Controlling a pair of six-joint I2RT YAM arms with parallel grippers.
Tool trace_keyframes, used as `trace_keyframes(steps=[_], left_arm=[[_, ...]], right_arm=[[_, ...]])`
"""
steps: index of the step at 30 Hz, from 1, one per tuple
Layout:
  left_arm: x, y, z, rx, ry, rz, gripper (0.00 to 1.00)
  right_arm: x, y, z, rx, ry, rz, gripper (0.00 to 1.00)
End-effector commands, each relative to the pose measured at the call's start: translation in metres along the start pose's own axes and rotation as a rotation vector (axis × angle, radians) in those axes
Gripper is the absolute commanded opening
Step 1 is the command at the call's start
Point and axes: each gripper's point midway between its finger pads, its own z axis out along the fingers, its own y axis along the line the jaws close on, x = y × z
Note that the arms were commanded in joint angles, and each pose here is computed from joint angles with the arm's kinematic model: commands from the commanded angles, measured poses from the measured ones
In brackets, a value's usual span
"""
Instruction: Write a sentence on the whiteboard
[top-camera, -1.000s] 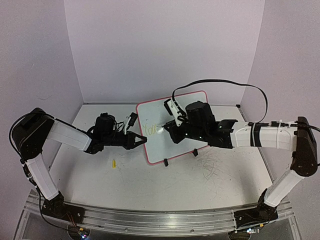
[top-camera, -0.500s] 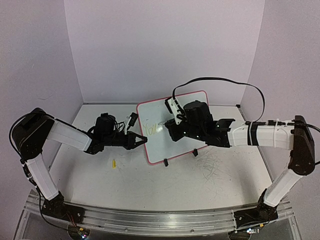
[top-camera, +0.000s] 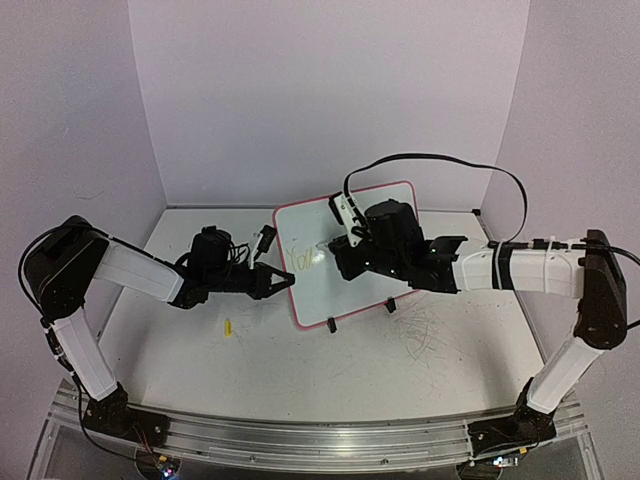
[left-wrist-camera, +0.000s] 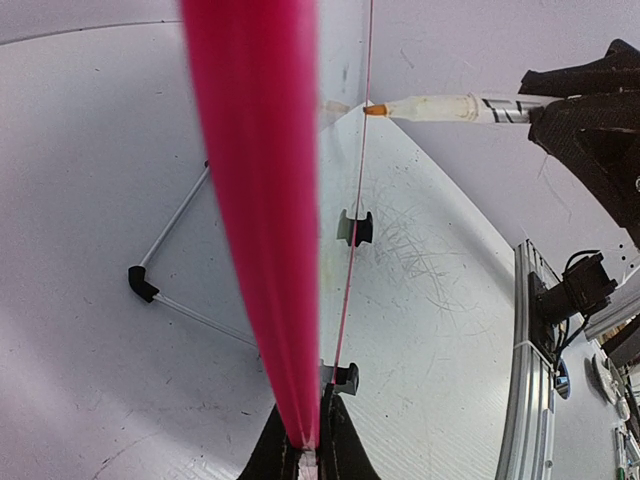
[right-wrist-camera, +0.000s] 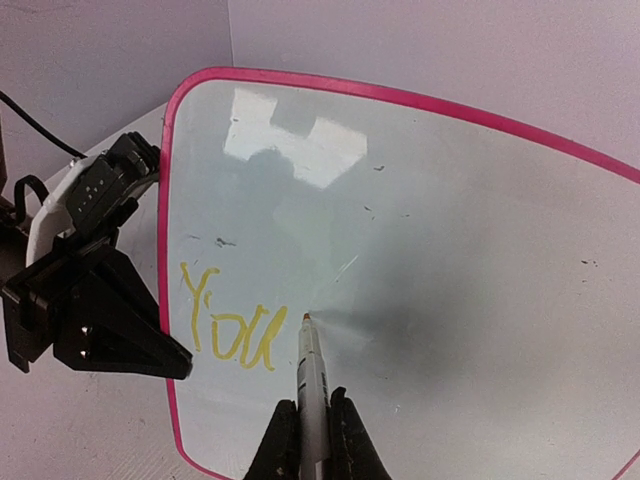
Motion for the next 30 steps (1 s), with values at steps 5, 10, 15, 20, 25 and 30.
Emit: trace_keyframes(steps=[5,10,15,20,25,30], left_arm=[[0.038,0.016,0.003,-0.075,0.11,-0.03,0.0],[0.038,0.016,0.003,-0.077,0.108,-0.029,0.0],[0.038,0.016,0.003,-0.076,0.108,-0.027,0.0],[0.037,0.016,0.003,-0.077,0.106,-0.026,0.0],[0.037,0.017,0.004,-0.078,0.108,-0.026,0.0],[0.038,0.017,0.004,-0.078,0.11,-0.026,0.0]], right_arm=[[-0.021,0.003,0.006,0.0,-0.054,0.023,0.0],[-0.018,0.0,0.009,0.019,-0.046,0.024,0.0],[-0.014,-0.006,0.01,0.06,-0.03,0.029,0.0],[-0.006,-0.01,0.008,0.078,-0.009,0.034,0.0],[0.0,-0.011,0.004,0.076,0.01,0.039,0.0],[-0.005,0.006,-0.006,-0.01,0.005,0.045,0.0]])
